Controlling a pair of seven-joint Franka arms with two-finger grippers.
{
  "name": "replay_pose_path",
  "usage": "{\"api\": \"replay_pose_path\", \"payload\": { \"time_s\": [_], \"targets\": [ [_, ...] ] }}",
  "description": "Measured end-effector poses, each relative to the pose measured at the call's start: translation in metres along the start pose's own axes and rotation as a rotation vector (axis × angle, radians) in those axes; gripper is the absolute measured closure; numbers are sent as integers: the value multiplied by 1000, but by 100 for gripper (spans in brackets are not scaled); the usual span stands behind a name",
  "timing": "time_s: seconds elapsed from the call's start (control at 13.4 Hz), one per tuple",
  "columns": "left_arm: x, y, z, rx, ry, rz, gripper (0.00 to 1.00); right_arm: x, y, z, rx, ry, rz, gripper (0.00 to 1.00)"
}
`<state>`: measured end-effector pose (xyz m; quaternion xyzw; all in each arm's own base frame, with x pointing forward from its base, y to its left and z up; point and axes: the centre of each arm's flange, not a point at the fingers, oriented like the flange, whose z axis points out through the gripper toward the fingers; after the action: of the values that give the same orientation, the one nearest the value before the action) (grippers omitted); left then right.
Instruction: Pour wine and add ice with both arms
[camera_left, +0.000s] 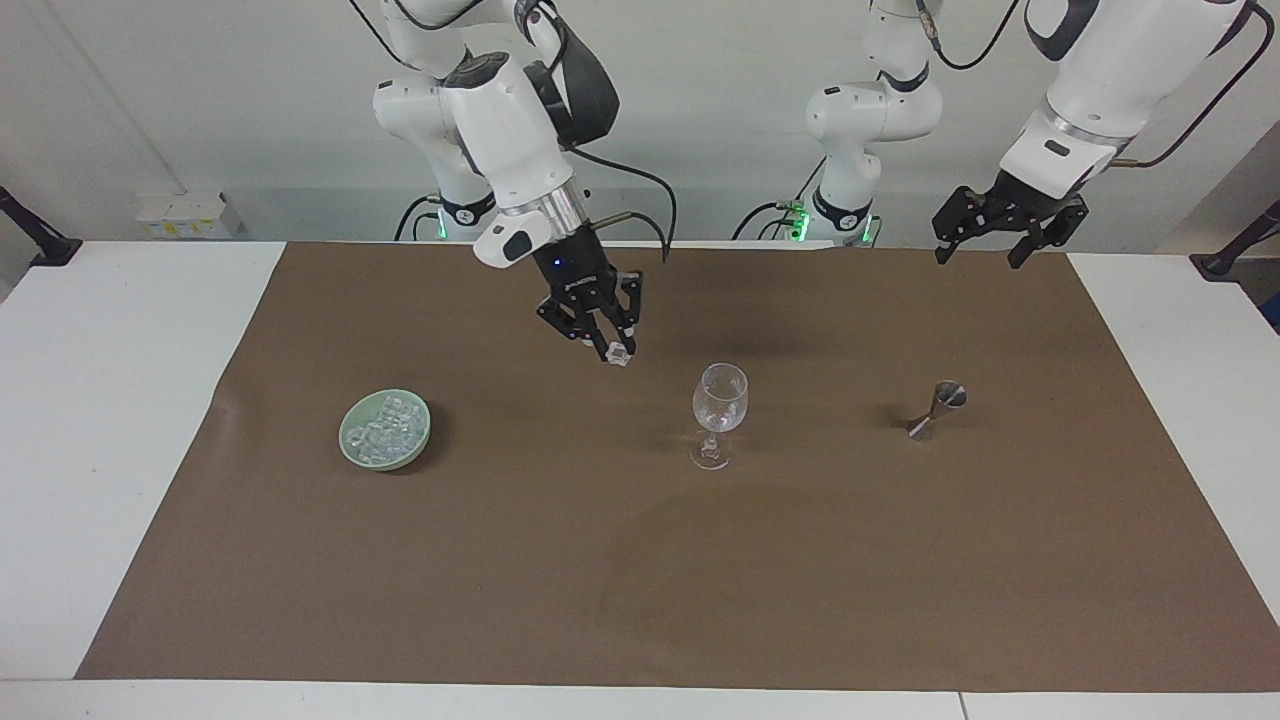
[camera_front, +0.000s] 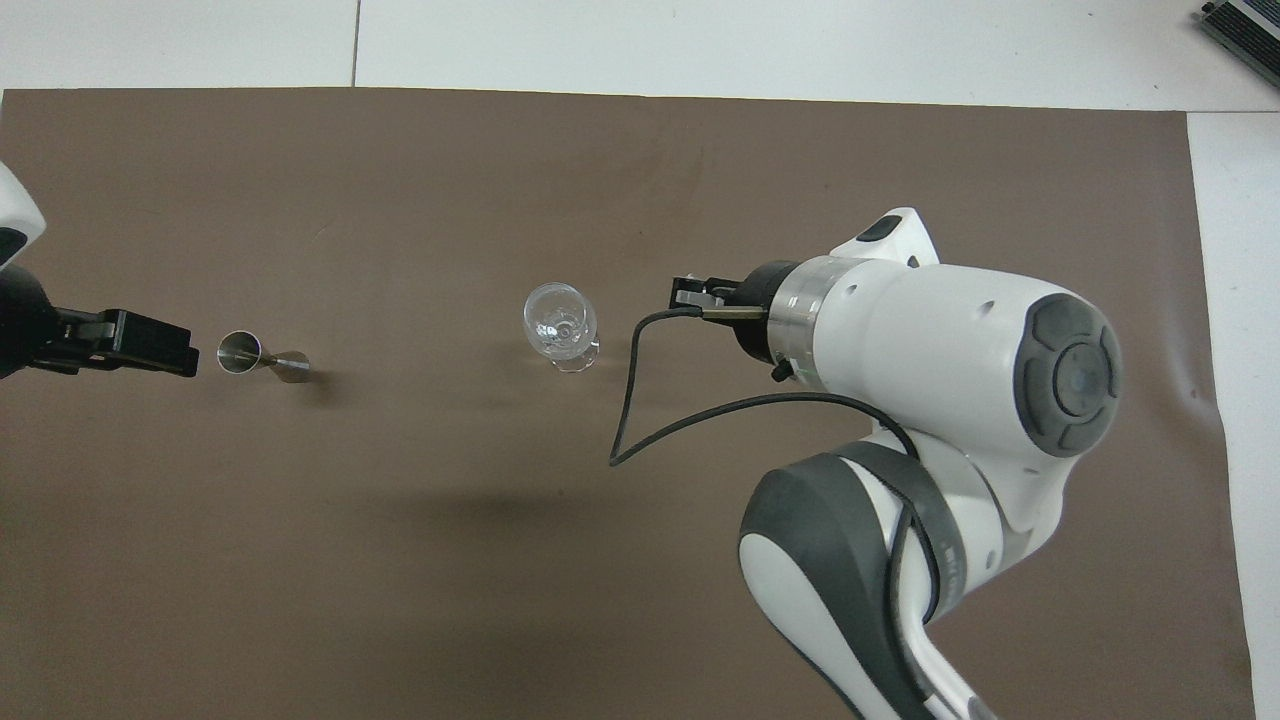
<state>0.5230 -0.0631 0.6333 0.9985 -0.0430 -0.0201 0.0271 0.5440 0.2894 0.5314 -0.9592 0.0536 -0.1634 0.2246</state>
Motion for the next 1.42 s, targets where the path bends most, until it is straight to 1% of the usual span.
{"api": "replay_pose_path", "payload": {
  "time_s": [0.22,0.45,0.6,0.75,0.97,1.42],
  "targets": [
    [0,-2,0,0,0,-3,0,-22,-41,5,74,44,44,67],
    [0,-3,0,-1,1,-5,0,-32,-56,28,115,69,34,67],
    [0,-3,0,-1,2,3,0,-28,-50,46,119,87,-18,67],
    [0,-3,0,-1,3,34,0,-29,-45,64,114,84,-76,67],
    [1,-4,-1,28,6,59,0,-45,-58,87,137,92,-115,67],
    [1,-2,-1,35,8,69,0,-47,-59,90,125,95,-147,67]
  ]
}}
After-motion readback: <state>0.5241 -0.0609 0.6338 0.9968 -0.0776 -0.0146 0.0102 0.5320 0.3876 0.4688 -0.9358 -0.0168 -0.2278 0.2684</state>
